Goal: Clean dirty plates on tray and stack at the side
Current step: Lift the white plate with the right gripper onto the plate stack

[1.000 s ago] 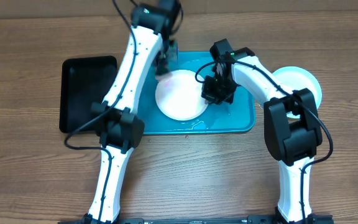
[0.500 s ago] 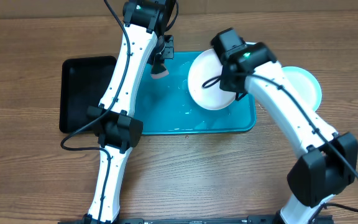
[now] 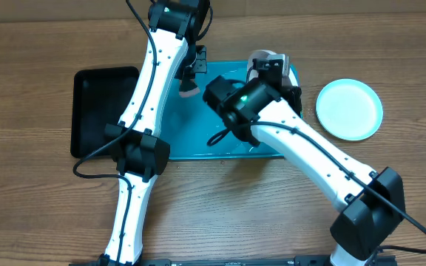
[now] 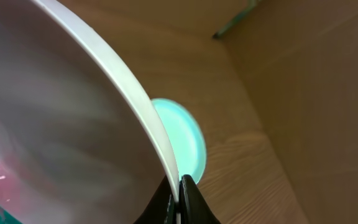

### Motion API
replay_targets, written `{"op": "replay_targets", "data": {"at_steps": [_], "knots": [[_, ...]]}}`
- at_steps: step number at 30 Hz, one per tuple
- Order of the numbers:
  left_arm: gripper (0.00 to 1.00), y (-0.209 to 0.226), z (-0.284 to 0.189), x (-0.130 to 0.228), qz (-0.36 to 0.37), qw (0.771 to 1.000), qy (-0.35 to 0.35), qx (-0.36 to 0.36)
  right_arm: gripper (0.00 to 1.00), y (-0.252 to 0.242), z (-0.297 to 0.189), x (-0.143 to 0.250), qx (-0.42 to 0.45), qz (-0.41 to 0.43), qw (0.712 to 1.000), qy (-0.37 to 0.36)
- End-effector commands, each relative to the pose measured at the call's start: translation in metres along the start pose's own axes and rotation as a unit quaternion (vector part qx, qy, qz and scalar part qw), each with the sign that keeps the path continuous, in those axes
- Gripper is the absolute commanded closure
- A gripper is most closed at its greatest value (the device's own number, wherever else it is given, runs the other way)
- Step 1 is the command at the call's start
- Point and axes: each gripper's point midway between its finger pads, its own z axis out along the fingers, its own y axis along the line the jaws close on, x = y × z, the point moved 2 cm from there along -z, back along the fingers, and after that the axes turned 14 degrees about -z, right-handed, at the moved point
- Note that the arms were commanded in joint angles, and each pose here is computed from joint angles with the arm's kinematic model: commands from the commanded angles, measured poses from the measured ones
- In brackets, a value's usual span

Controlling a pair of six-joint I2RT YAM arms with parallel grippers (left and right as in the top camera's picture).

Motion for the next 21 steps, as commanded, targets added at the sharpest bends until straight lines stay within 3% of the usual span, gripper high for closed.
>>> {"op": "replay_targets", "data": {"at_steps": [1,14,21], "knots": [[0.96,-0.001,-0.002,-0.001,0.003,1.0,-0.002,0.006,0.96,-0.02,-0.01,-0.013,0.05,0.037,0.997,-0.053],[0.96,0.0,-0.002,-0.002,0.001,1.0,-0.002,0.006,0.96,-0.031,-0.011,-0.001,0.062,0.095,0.993,-0.045],[0.96,0.0,-0.002,-0.002,0.001,1.0,-0.002,0.006,0.96,-0.011,0.008,0.02,-0.006,0.133,0.989,0.057]]}}
